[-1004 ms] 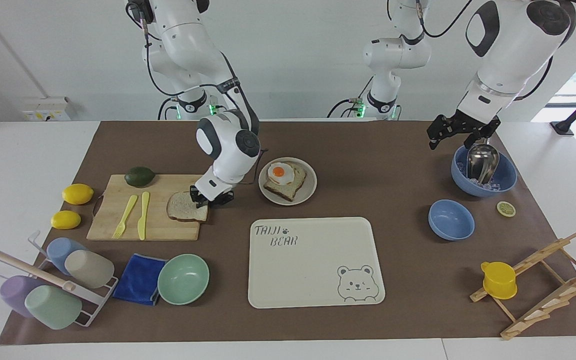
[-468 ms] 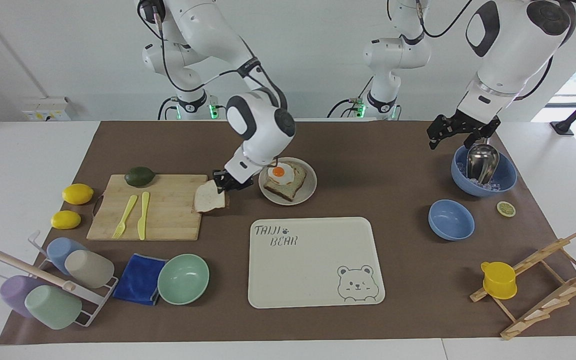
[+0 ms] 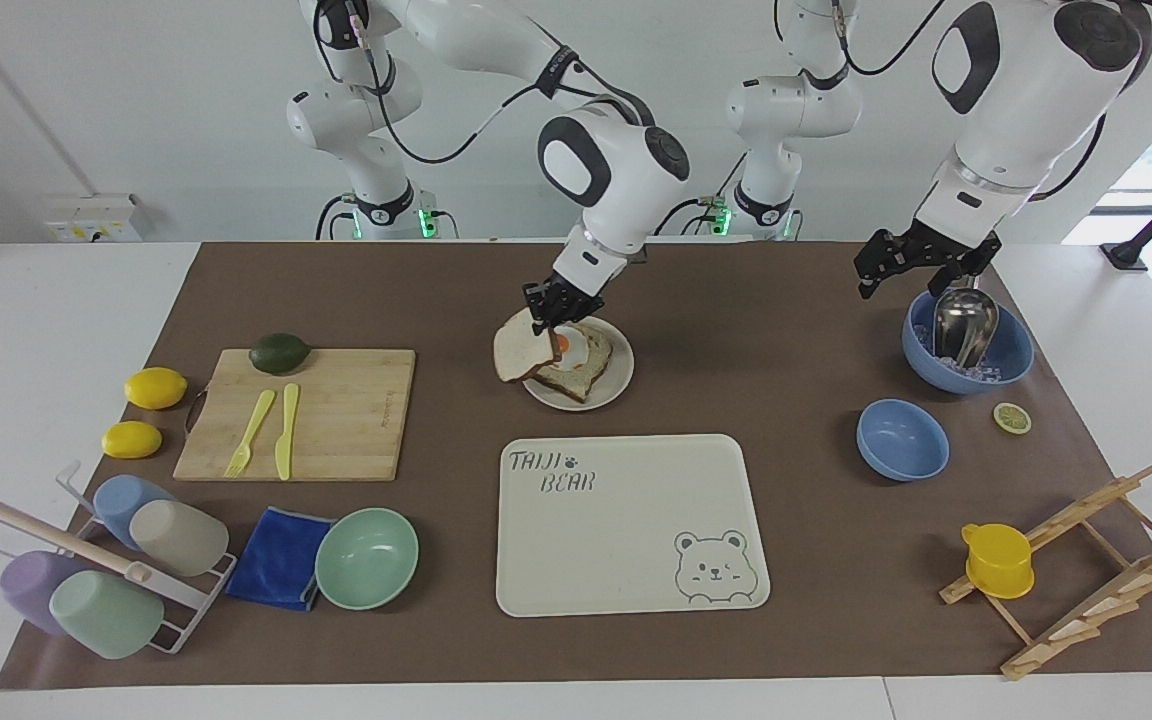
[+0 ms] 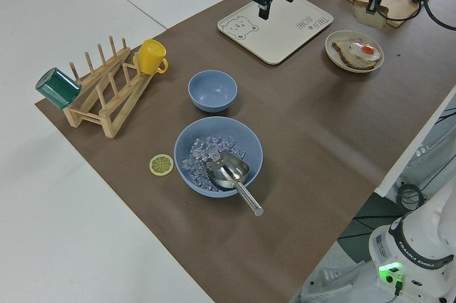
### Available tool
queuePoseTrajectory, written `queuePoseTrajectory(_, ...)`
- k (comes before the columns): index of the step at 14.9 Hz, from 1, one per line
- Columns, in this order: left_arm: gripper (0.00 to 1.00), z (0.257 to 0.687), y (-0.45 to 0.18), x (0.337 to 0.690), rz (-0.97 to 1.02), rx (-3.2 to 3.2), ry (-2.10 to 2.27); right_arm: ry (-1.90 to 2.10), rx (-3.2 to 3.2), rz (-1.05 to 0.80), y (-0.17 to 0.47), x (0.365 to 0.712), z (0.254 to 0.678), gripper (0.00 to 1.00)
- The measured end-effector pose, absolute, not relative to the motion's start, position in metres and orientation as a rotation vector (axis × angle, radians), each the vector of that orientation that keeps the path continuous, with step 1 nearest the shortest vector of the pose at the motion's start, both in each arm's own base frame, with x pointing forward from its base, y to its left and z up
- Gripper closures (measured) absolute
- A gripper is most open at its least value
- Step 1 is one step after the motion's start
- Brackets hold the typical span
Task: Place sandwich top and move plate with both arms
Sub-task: 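Carry the bread slice over the plate and lower it onto the egg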
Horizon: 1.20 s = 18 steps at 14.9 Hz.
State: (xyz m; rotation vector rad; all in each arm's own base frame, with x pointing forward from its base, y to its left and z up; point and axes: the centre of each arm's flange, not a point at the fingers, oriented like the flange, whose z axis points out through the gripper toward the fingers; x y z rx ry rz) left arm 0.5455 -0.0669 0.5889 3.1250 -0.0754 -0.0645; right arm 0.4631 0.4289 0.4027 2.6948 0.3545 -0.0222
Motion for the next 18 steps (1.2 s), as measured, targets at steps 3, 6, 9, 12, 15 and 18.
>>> queuePoseTrajectory(3,0.0,0.589,-0.066,0.546,-0.064,3.125,-0.073,0.322,2.731,0.026,0.446,0.456,0.387,0.89)
queuePoseTrajectory(6,0.0,0.589,-0.064,0.546,-0.064,3.125,-0.068,0.33,2.752,0.043,0.447,0.453,0.37,0.89)
queuePoseTrajectory(9,0.0,0.589,-0.064,0.546,-0.065,3.125,-0.066,0.317,2.77,0.048,0.448,0.45,0.359,0.89)
queuePoseTrajectory(12,0.0,0.586,-0.063,0.546,-0.068,3.125,-0.065,0.304,2.791,0.037,0.449,0.449,0.358,0.84)
queuePoseTrajectory(15,0.0,0.58,-0.062,0.547,-0.058,3.125,-0.059,0.252,2.843,0.041,0.454,0.449,0.36,0.52)
queuePoseTrajectory(18,0.0,0.571,-0.062,0.549,-0.015,3.123,-0.049,0.177,2.907,0.047,0.459,0.452,0.374,0.22)
